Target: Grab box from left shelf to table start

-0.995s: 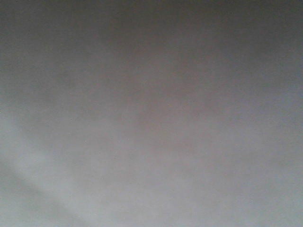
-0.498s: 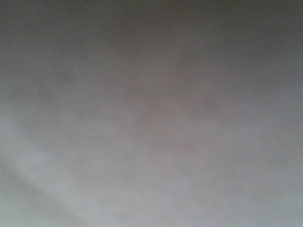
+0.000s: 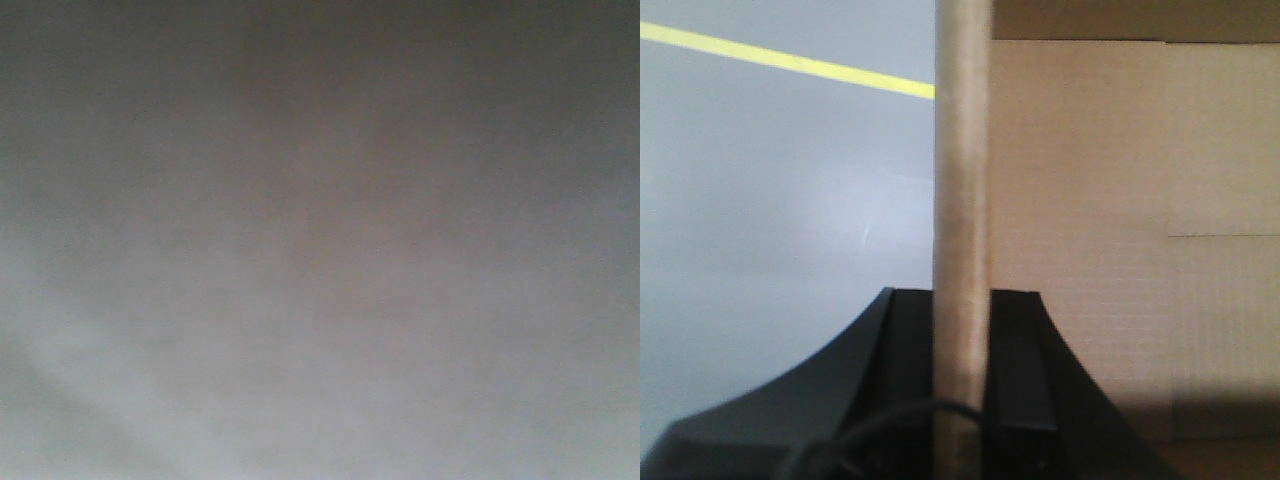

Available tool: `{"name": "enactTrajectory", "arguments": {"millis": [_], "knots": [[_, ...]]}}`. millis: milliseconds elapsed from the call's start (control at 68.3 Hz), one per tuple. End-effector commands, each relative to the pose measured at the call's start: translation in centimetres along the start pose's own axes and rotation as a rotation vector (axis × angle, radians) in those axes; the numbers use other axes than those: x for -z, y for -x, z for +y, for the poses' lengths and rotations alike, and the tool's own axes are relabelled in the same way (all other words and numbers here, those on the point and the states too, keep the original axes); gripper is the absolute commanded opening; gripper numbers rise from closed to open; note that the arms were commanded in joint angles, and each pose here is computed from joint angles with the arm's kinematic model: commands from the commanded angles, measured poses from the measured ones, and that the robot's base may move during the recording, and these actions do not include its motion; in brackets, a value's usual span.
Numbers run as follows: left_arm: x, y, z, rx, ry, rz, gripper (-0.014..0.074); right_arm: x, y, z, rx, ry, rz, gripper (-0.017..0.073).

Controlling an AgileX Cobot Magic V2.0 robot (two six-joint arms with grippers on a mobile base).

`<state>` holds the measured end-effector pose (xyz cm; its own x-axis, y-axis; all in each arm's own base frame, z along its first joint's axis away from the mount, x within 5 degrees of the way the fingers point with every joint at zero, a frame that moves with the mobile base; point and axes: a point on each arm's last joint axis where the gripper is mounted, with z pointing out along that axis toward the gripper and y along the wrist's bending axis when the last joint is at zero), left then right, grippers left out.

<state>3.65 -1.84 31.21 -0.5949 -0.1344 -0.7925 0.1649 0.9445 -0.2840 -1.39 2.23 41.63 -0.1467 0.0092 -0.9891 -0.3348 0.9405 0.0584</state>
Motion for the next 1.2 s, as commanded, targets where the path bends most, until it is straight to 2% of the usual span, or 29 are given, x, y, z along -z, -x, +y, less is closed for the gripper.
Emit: {"name": "enactTrajectory", "arguments": {"millis": [0,1186], "knots": [[0.13,0.49,0.65,-0.059,0.085,-0.007,-0.0090,0.80,2.19,0.14,-0.010,-0.004,-0.177,0.0059],[0.13,0.49,0.65,-0.059,0.085,-0.007,-0.0090,0.80,2.19,0.14,-0.010,-0.004,-0.177,0.0059]]}}
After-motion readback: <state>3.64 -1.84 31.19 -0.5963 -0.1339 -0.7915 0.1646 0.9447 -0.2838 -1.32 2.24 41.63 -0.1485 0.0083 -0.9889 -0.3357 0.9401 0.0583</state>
